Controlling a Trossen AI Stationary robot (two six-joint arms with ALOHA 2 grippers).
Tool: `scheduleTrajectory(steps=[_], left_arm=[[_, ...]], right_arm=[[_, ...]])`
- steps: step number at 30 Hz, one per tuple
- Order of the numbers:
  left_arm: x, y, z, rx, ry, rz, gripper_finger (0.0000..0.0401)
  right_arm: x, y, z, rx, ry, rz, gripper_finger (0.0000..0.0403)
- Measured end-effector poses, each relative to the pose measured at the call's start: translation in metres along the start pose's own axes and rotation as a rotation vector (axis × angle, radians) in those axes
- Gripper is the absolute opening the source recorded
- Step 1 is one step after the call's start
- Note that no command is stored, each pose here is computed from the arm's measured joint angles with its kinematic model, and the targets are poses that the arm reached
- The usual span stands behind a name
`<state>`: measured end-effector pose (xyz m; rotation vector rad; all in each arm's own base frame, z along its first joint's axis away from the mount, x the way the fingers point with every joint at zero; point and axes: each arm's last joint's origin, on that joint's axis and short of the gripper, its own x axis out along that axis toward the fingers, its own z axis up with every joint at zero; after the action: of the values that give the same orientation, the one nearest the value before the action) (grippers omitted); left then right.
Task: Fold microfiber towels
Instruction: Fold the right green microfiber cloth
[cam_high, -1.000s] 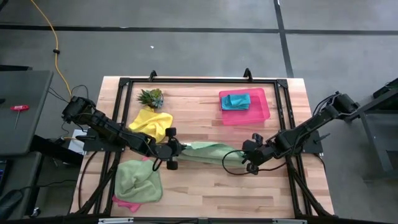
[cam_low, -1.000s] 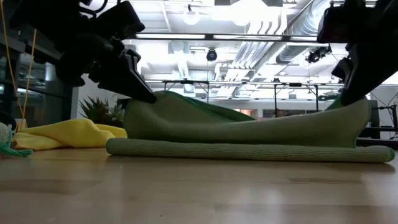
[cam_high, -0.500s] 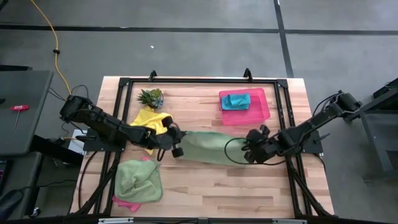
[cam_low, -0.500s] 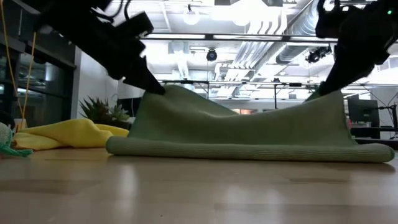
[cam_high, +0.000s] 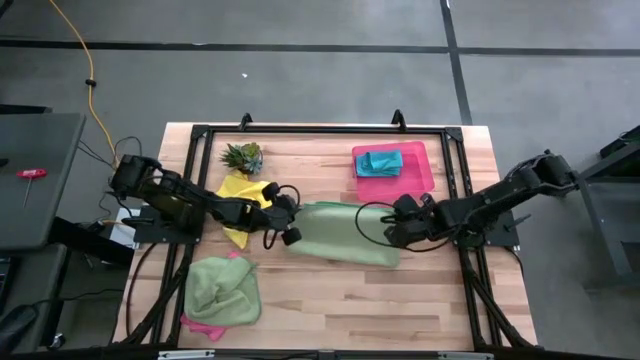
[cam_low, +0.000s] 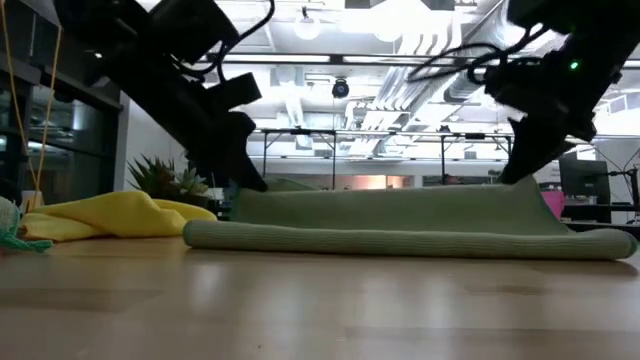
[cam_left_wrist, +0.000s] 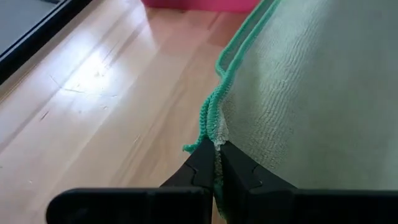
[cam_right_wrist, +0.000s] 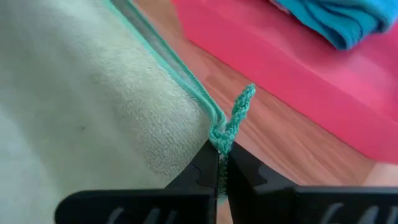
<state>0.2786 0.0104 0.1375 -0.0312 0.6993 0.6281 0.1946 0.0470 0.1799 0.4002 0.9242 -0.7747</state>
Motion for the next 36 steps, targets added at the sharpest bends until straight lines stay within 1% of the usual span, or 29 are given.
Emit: scheduleTrajectory(steps=[5, 10, 16, 20, 23, 26, 32, 36], left_arm=[[0.007, -0.002, -0.005, -0.044, 0.002, 0.055, 0.0001], [0.013, -0.003, -0.008, -0.052, -0.022, 0.120, 0.0001], [0.014, -0.002, -0.009, -0.050, -0.024, 0.142, 0.0002], [0.015, -0.001, -0.009, -0.051, -0.022, 0.143, 0.0021], [0.016, 0.001, -0.009, -0.032, -0.016, 0.144, 0.0046], [0.018, 0.005, -0.008, 0.015, -0.008, 0.157, 0.0071], [0.017, 0.023, 0.001, 0.053, 0.008, 0.189, 0.0118], [0.009, 0.038, 0.008, 0.067, 0.035, 0.182, 0.0138]], right_arm=[[0.012, 0.001, 0.001, 0.054, 0.043, -0.045, 0.0000], [0.019, 0.004, 0.000, 0.058, 0.053, -0.054, 0.0000], [0.019, 0.004, 0.000, 0.061, 0.048, -0.051, 0.0000], [0.019, 0.004, 0.001, 0.060, 0.046, -0.052, 0.0006], [0.020, 0.003, 0.002, 0.066, 0.054, -0.056, 0.0032], [0.022, 0.000, 0.004, 0.071, 0.058, -0.074, 0.0078], [0.023, -0.009, 0.007, 0.079, 0.078, -0.128, 0.0176], [0.017, -0.015, 0.009, 0.088, 0.080, -0.130, 0.0216]])
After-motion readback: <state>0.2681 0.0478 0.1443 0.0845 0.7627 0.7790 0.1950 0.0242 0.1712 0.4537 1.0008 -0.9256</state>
